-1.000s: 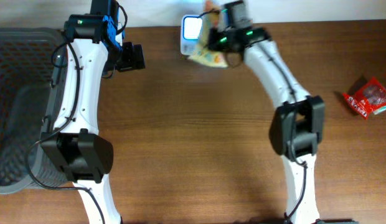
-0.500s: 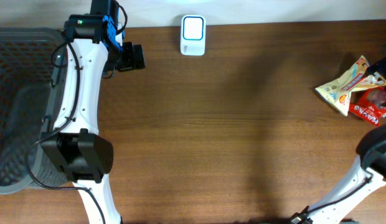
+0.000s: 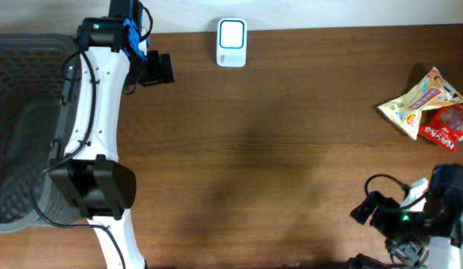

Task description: Scan the item barcode

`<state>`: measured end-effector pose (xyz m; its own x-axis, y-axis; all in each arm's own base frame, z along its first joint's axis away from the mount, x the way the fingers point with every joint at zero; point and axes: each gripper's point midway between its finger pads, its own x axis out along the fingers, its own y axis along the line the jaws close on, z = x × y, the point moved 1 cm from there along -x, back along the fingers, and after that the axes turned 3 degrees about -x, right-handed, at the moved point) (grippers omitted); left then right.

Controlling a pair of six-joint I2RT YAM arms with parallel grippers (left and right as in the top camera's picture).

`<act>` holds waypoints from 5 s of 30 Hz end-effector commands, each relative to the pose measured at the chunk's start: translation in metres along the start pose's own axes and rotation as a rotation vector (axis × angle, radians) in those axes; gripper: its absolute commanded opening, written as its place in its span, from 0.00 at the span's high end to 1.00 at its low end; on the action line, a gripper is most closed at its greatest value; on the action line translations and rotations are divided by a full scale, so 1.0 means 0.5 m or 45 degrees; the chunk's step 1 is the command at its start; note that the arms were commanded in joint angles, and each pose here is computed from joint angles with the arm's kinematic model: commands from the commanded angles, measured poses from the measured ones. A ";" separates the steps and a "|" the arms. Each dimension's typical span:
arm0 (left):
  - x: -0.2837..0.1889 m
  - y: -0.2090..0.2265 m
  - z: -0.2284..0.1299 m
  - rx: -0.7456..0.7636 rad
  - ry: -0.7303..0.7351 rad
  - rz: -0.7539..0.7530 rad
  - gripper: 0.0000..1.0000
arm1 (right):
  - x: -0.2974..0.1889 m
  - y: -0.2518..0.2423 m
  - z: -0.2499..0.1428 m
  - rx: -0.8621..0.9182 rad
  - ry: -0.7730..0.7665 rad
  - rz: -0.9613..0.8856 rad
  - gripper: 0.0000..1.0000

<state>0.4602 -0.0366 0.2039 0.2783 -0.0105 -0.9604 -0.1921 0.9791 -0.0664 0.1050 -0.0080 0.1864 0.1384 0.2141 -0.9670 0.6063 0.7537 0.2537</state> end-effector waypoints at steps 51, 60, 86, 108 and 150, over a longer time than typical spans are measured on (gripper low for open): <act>-0.015 0.003 0.005 -0.015 -0.025 0.002 0.01 | 0.101 0.177 0.179 -1.030 -1.720 0.421 0.01; -0.064 -0.040 -0.028 0.039 -0.136 -0.092 0.01 | 0.101 0.177 0.179 -1.030 -1.720 0.421 0.01; -0.148 0.054 -0.458 0.388 -1.445 -0.437 0.01 | 0.101 0.177 0.179 -1.030 -1.720 0.421 0.02; -0.037 0.188 -0.428 0.110 -1.540 -0.114 0.01 | 0.101 0.177 0.179 -1.030 -1.720 0.421 0.01; -0.038 0.186 -0.428 0.118 -1.543 -0.117 0.01 | 0.101 0.177 0.179 -1.030 -1.720 0.421 0.01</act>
<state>0.2359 0.0084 0.1585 0.9952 0.0534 -0.0824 -0.0592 0.9958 -0.0693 0.2356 0.0157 0.1604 0.9935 0.0899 -0.0697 -0.0929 0.9948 -0.0419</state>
